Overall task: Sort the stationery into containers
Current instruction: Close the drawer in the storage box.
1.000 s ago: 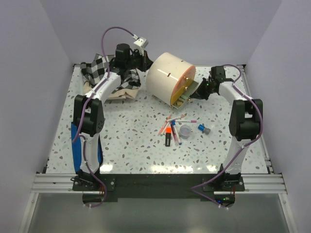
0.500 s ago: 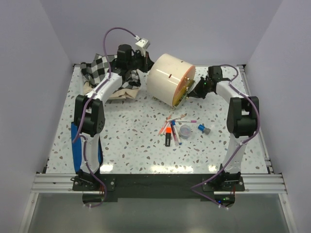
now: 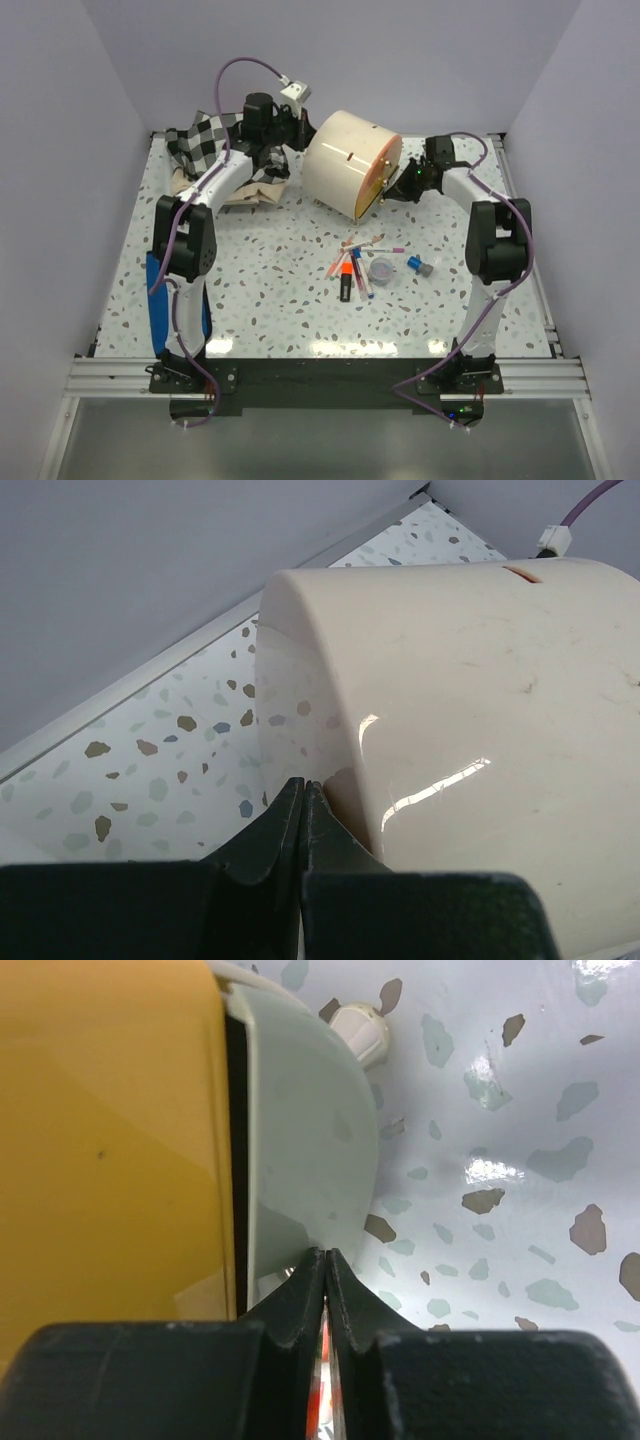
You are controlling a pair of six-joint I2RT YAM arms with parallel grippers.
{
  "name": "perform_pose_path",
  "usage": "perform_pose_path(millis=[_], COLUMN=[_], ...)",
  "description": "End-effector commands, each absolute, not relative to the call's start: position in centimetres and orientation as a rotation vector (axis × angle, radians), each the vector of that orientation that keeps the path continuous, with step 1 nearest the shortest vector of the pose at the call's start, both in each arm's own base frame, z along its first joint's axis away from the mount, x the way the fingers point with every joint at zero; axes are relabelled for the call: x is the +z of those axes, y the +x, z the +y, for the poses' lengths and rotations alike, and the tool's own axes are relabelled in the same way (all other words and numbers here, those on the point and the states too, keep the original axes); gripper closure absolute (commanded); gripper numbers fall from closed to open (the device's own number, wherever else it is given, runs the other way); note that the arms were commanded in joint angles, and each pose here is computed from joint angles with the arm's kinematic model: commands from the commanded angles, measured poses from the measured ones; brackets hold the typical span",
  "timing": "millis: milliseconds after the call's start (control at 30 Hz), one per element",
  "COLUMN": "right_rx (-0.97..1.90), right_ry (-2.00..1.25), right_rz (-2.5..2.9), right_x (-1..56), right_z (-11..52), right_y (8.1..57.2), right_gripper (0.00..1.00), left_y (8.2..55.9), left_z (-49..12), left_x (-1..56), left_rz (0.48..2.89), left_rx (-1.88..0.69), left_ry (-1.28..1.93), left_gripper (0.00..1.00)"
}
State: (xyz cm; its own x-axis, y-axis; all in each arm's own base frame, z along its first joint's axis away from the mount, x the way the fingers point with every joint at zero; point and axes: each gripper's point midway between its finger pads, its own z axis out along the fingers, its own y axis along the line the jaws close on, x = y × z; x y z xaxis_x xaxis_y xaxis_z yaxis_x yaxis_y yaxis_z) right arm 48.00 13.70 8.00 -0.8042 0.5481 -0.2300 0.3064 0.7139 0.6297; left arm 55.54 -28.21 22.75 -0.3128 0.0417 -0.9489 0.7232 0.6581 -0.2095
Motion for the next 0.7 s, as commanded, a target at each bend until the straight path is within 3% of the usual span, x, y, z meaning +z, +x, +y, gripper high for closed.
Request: perform_pose_path(millis=[0,333,367,433,467,567,667], right_rx=[0.89,0.768,0.739,0.723,0.704,0.709,0.725], right_ry=[0.551,0.467,0.413,0.361,0.276,-0.044,-0.393], right_rz=[2.453,2.476,2.484,2.502,2.501,2.516,2.374], right_x=[12.4,13.8,13.7,13.6,13.4,12.9,14.5], right_z=[14.4,11.1,10.4,9.1,7.6,7.2,7.9], right_y=[47.1,45.4,45.0,43.9,43.7,42.3,42.4], right_gripper=[0.81,0.69,0.68,0.66,0.63,0.59,0.57], left_y=[55.0,56.0,56.0,56.0,56.0,56.0,55.9], left_z=[-27.5,-25.1,-24.7,-24.1,-23.9,-23.3,-22.9], left_x=[26.8,27.9,27.6,27.5,27.5,27.7,28.2], left_rz=[1.708,1.703,1.722,1.738,1.74,1.737,1.731], left_rx=[-0.763,-0.706,-0.701,-0.687,-0.677,-0.648,-0.617], left_ry=[0.595,0.538,0.53,0.518,0.521,0.524,0.527], left_gripper=[1.0,0.97,0.86,0.75,0.62,0.48,0.42])
